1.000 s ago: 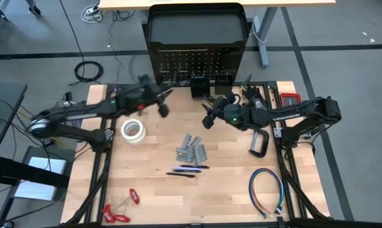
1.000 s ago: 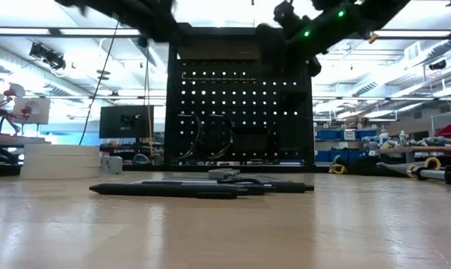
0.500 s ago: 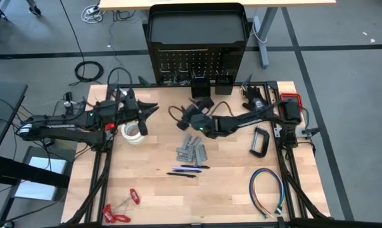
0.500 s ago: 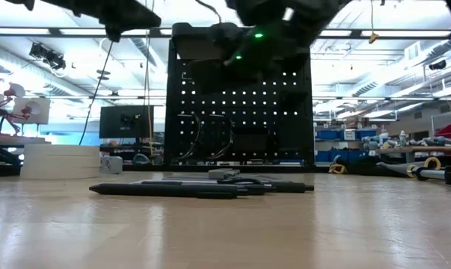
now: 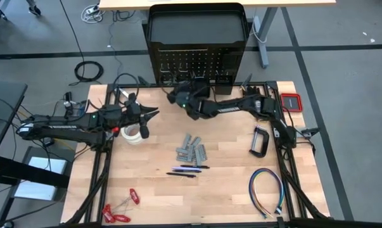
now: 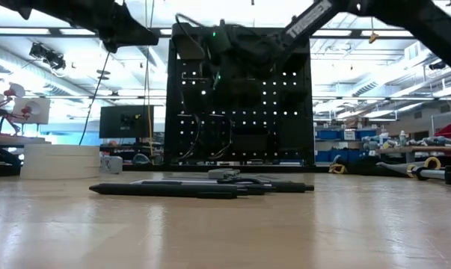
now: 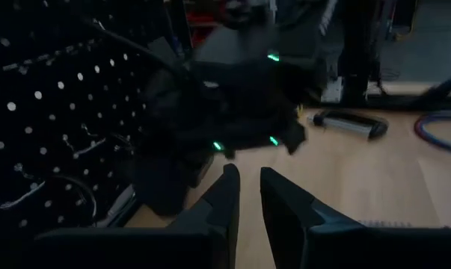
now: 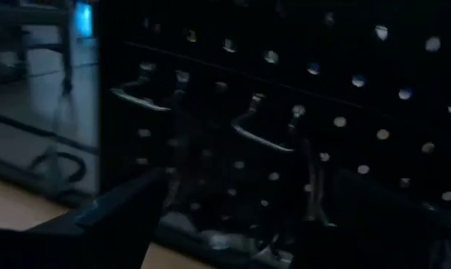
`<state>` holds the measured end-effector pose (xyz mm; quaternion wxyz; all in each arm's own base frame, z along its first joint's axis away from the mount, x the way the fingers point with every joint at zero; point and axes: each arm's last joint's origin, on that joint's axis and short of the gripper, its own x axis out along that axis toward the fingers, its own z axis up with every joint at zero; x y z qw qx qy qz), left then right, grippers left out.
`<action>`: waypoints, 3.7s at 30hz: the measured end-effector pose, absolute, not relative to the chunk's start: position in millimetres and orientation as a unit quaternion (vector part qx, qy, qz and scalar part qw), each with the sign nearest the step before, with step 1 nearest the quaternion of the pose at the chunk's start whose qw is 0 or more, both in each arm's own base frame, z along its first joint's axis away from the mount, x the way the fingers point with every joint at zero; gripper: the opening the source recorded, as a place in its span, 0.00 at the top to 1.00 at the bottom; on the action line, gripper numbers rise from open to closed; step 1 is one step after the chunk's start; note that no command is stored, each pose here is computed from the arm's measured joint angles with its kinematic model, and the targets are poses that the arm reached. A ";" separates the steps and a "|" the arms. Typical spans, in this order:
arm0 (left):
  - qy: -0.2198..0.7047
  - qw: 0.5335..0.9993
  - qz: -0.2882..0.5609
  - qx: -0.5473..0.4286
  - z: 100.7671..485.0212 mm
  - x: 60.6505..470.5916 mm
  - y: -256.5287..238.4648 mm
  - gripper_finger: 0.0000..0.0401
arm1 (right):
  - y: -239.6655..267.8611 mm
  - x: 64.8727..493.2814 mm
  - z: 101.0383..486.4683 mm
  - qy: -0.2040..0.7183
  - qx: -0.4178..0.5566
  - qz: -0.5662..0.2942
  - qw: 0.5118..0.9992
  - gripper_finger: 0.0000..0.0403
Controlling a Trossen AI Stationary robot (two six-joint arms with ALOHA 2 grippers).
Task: Hang tools onto peg board
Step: Hang the black safety glasses on the peg board, then put the black pen into the left black bin on the peg board
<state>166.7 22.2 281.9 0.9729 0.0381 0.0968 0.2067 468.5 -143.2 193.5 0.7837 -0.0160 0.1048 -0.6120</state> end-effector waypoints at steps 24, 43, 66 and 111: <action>0.109 0.971 0.206 0.052 280.1 166.3 22.3 0.85 | -192.2 453.2 174.0 0.078 0.117 -0.625 0.768 0.07; 0.086 0.974 0.205 0.047 284.4 167.1 22.2 0.85 | -218.1 444.7 193.4 0.142 0.168 -0.631 0.744 0.12; 0.087 0.974 0.204 0.049 284.3 167.1 22.2 0.85 | -225.0 443.3 193.7 0.160 0.164 -0.611 0.758 0.43; 0.109 0.965 0.233 0.051 284.8 146.8 22.4 0.84 | 16.7 400.4 278.1 0.425 0.065 -0.385 0.817 0.16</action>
